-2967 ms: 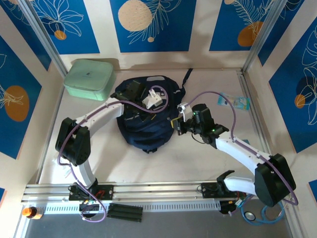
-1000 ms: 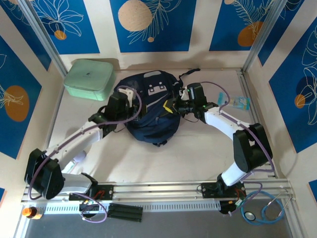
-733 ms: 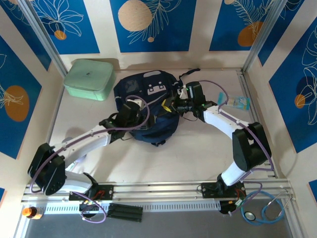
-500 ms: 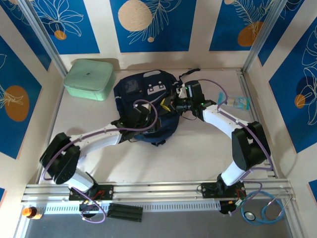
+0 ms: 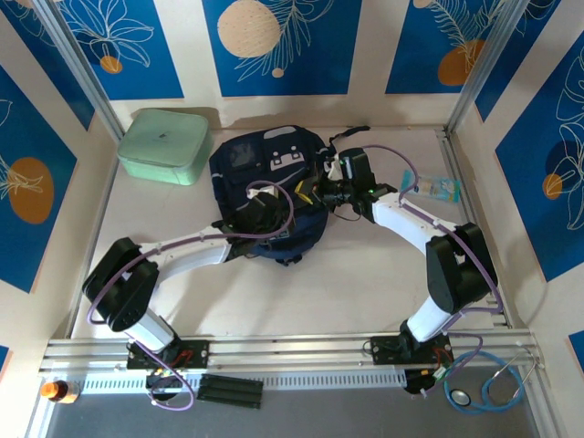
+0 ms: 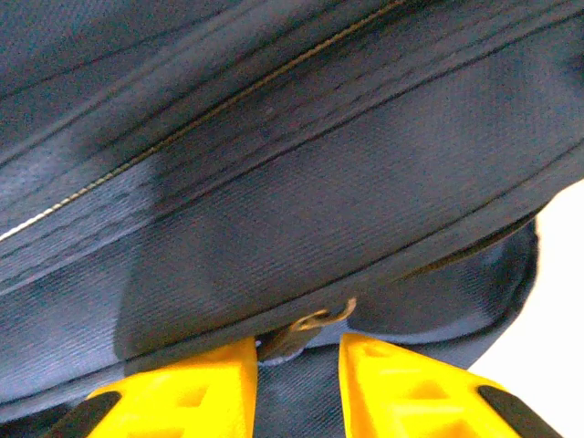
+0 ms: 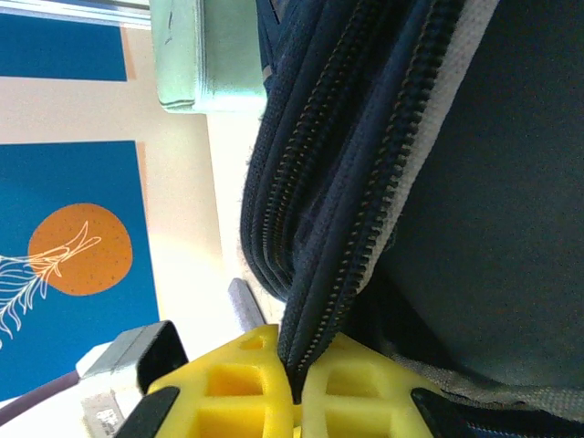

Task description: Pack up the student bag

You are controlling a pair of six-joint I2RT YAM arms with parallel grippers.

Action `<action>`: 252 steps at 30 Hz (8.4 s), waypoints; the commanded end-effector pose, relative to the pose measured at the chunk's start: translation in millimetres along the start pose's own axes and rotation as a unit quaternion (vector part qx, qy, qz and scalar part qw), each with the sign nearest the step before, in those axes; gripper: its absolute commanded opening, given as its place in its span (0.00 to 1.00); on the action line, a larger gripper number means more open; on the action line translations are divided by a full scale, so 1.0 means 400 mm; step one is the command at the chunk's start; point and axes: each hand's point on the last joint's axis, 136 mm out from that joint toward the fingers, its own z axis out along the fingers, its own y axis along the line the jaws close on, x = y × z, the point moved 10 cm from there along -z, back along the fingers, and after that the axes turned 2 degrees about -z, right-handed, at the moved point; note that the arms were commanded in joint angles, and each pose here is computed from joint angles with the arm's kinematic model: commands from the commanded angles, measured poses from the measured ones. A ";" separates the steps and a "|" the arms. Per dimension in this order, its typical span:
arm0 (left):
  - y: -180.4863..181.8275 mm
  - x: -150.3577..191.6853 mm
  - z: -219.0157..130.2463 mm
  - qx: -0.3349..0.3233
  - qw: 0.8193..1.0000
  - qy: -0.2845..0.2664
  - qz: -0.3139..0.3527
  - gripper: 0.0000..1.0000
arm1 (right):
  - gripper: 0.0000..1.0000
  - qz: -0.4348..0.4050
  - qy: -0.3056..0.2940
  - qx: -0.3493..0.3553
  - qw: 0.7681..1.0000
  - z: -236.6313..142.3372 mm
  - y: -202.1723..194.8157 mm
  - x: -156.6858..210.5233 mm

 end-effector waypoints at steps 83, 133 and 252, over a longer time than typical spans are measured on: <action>0.223 -0.167 -0.051 -0.054 0.909 0.234 0.342 0.00 | 0.00 0.093 -0.117 0.028 0.988 -0.309 -0.135 -0.042; 0.738 -0.096 -0.404 -0.469 0.834 -0.056 -0.283 1.00 | 0.96 0.023 -0.122 0.177 0.976 -0.273 -0.063 -0.030; -0.164 -0.093 0.021 0.057 0.904 0.173 0.386 0.90 | 0.29 -0.140 -0.214 0.085 0.963 -0.410 -0.066 0.019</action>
